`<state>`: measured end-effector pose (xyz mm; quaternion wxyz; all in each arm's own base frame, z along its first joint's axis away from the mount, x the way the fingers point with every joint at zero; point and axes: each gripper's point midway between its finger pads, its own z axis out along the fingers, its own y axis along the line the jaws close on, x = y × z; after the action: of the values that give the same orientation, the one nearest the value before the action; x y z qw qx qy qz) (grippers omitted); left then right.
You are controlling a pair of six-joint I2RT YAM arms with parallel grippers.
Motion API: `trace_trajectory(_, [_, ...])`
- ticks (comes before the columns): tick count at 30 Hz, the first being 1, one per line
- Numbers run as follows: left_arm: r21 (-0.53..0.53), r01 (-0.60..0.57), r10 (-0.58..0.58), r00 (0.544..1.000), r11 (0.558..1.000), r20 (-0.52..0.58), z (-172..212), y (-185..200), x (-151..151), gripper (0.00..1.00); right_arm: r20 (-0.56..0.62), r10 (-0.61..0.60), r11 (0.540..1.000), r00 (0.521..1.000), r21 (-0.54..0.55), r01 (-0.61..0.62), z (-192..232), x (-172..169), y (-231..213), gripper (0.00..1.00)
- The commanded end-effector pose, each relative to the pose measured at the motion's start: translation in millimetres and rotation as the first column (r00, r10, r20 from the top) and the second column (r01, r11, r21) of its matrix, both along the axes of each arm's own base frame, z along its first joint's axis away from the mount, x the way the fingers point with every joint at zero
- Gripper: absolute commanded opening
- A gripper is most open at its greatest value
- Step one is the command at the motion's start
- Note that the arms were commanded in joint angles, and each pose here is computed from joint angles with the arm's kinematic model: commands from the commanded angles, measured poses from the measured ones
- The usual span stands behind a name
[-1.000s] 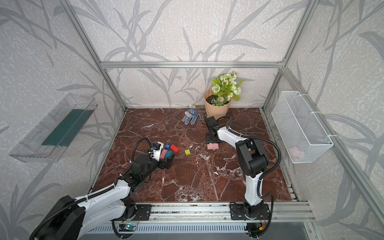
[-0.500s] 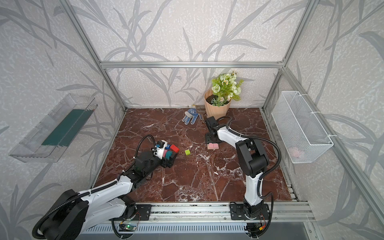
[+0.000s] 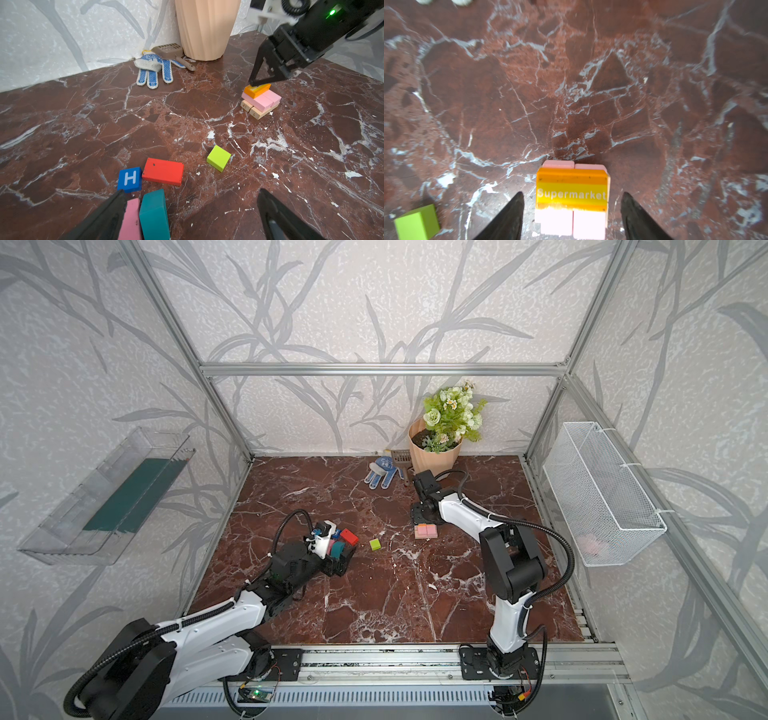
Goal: Build the wood block tower
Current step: 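Lift the right gripper and move it over the red bar by the pile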
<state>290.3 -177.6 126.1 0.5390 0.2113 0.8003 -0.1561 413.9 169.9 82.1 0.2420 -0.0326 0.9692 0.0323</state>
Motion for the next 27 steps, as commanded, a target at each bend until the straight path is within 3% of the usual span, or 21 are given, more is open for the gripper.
trace_trajectory(1, [0.003, -0.122, 0.122, 0.991, 0.993, -0.056, 15.0, 14.7, 7.3, 0.99, 0.04, 0.012, 1.0, 0.999, -0.001, -0.012, 25.8, -9.1, -5.7, 0.72])
trace_trajectory(4, [-0.011, -0.217, 0.212, 0.962, 0.976, -0.174, 21.2, 34.1, -9.3, 0.99, 0.096, 0.066, 0.997, 0.993, 0.041, -0.07, 45.6, -17.6, 5.2, 0.73])
trace_trajectory(7, [-0.07, -0.252, 0.233, 0.95, 0.965, -0.208, 42.4, 49.8, -34.7, 0.99, 0.168, 0.154, 0.98, 0.974, 0.103, -0.173, 65.6, -30.0, 30.0, 0.75])
trace_trajectory(10, [-0.163, -0.246, 0.205, 0.951, 0.955, -0.232, 62.1, 56.8, -61.0, 0.99, 0.256, 0.296, 0.919, 0.92, 0.185, -0.347, 86.1, -51.1, 73.1, 0.79])
trace_trajectory(13, [-0.186, -0.25, 0.206, 0.951, 0.95, -0.23, 67.0, 66.4, -76.7, 0.99, 0.332, 0.481, 0.813, 0.811, 0.178, -0.555, 102.4, -85.0, 125.7, 0.84])
trace_trajectory(15, [-0.209, -0.231, 0.19, 0.962, 0.95, -0.197, 63.7, 66.4, -79.5, 0.99, 0.367, 0.609, 0.712, 0.703, 0.136, -0.689, 106.7, -112.0, 161.4, 0.86])
trace_trajectory(18, [-0.222, -0.206, 0.171, 0.971, 0.953, -0.165, 42.9, 58.9, -70.8, 1.0, 0.402, 0.69, 0.613, 0.603, 0.12, -0.781, 103.9, -133.4, 197.3, 0.88])
trace_trajectory(21, [-0.201, -0.219, 0.18, 0.964, 0.955, -0.198, 42.0, 58.4, -69.2, 0.99, 0.379, 0.679, 0.615, 0.629, 0.174, -0.769, 95.9, -128.5, 208.0, 0.89])
trace_trajectory(27, [-0.175, -0.242, 0.204, 0.956, 0.954, -0.208, 32.2, 60.3, -64.5, 0.99, 0.234, 0.688, 0.666, 0.687, 0.173, -0.726, 56.1, -113.0, 217.2, 0.86])
